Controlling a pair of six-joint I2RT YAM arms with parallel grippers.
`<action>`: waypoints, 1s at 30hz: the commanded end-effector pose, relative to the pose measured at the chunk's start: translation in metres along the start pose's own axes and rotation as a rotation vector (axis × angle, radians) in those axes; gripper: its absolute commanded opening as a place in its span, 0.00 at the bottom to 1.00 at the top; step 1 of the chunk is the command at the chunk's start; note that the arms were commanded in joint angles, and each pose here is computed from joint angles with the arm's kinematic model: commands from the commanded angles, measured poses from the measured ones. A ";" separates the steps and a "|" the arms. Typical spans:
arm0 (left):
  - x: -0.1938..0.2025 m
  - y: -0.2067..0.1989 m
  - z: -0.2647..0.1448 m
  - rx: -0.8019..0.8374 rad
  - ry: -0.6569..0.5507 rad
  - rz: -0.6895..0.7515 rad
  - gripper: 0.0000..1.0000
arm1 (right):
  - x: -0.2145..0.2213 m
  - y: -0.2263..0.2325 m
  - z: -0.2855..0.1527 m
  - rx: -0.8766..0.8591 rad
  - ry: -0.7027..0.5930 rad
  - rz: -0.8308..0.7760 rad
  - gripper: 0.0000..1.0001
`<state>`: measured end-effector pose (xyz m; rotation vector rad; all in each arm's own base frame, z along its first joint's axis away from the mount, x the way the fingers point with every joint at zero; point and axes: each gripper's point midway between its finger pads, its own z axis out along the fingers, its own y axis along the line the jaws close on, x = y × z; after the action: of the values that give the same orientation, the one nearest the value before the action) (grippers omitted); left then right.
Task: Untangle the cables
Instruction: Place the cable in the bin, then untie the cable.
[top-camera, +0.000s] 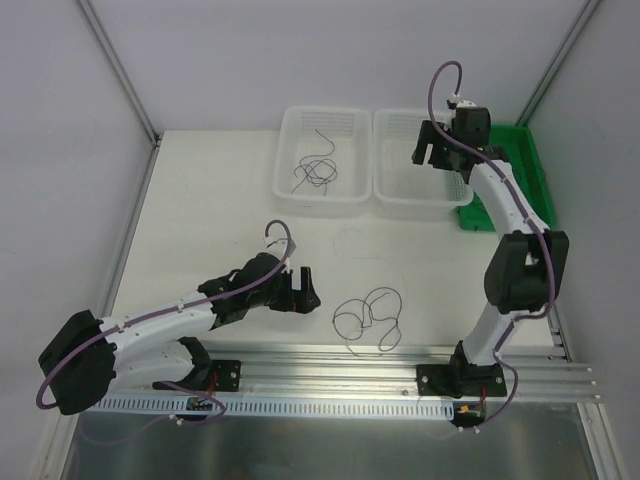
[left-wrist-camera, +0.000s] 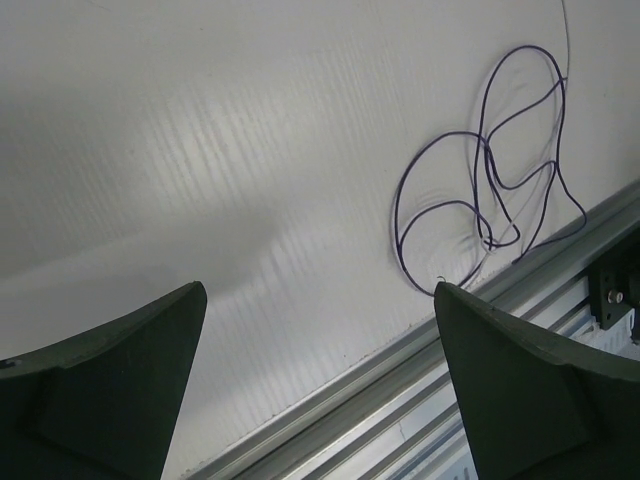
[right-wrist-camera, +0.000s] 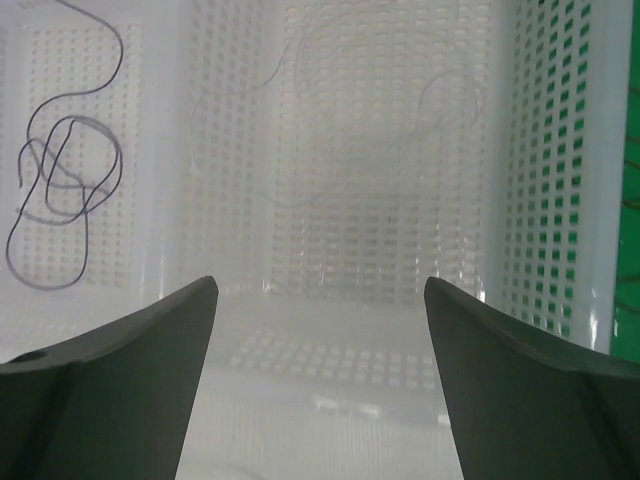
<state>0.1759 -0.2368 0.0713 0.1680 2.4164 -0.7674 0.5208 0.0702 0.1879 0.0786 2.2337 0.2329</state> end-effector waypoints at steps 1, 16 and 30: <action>-0.009 -0.033 0.000 0.083 -0.021 0.020 0.99 | -0.009 0.018 -0.074 -0.020 -0.060 0.005 0.89; 0.024 -0.082 0.045 0.009 0.082 0.135 0.93 | 0.211 0.049 -0.176 -0.139 0.210 0.017 0.84; 0.038 -0.082 0.095 -0.226 0.150 0.326 0.62 | 0.278 0.044 -0.182 -0.158 0.302 -0.044 0.77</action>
<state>0.1623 -0.3705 0.0301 0.5132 2.5107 -0.4678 0.2050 0.1246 0.0956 -0.1170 2.5153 0.4124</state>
